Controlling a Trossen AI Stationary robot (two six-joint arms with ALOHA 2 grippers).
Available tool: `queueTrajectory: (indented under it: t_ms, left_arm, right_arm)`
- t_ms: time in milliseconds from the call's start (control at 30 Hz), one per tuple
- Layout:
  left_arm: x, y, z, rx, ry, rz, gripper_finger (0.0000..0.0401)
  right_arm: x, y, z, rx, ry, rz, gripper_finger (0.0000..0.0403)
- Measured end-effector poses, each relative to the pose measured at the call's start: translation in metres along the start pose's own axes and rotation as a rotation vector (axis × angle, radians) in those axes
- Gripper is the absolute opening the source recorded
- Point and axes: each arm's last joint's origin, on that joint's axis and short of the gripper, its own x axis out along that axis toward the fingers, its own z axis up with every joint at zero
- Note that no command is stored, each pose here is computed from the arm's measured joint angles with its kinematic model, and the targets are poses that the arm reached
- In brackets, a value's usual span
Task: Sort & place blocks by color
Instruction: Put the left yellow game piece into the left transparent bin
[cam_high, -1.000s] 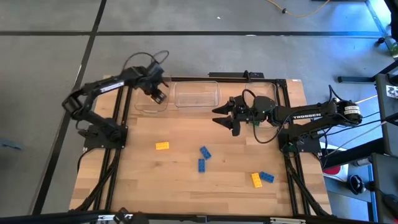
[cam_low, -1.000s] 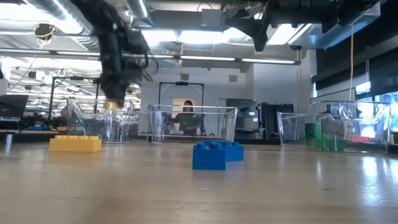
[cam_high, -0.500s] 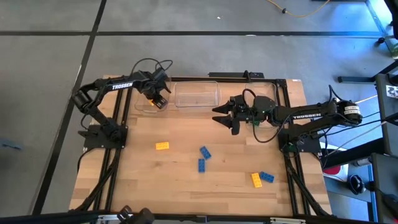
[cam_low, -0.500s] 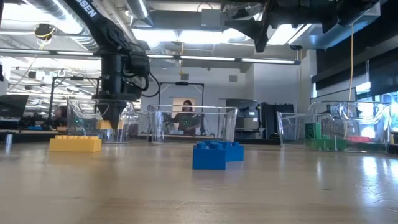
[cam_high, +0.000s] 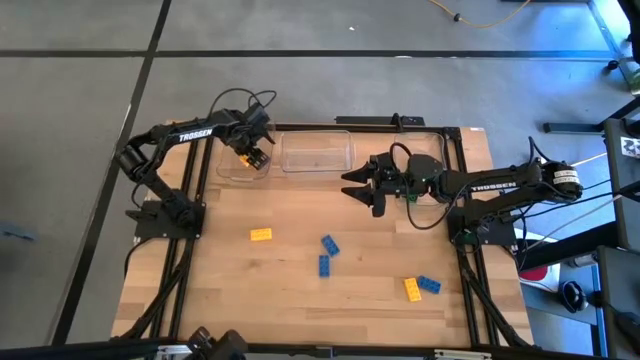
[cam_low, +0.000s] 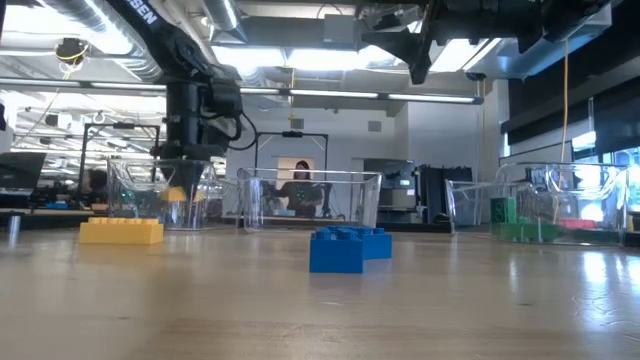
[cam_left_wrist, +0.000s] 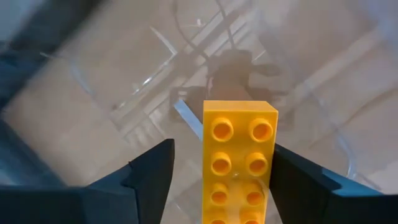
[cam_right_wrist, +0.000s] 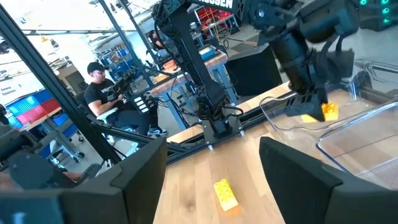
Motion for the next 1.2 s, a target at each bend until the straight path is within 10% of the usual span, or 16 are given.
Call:
queueTrajectory:
  t_ms: [467,867,1200]
  left_arm:
    - [-0.022,0.016,0.027,-0.322,-0.12,-0.249,0.0231]
    - [-0.056,-0.002,0.02,-0.29,-0.24,-0.216,0.0231]
    - [-0.154,-0.046,-0.035,-0.169,-0.723,-0.432,0.0231]
  right_arm:
    - [0.0,0.0,0.0,0.0,0.001,0.001,0.0258]
    - [0.0,0.0,0.0,-0.005,0.0,0.001,0.0258]
    - [0.0,0.0,0.0,-0.027,-0.005,0.004,0.0258]
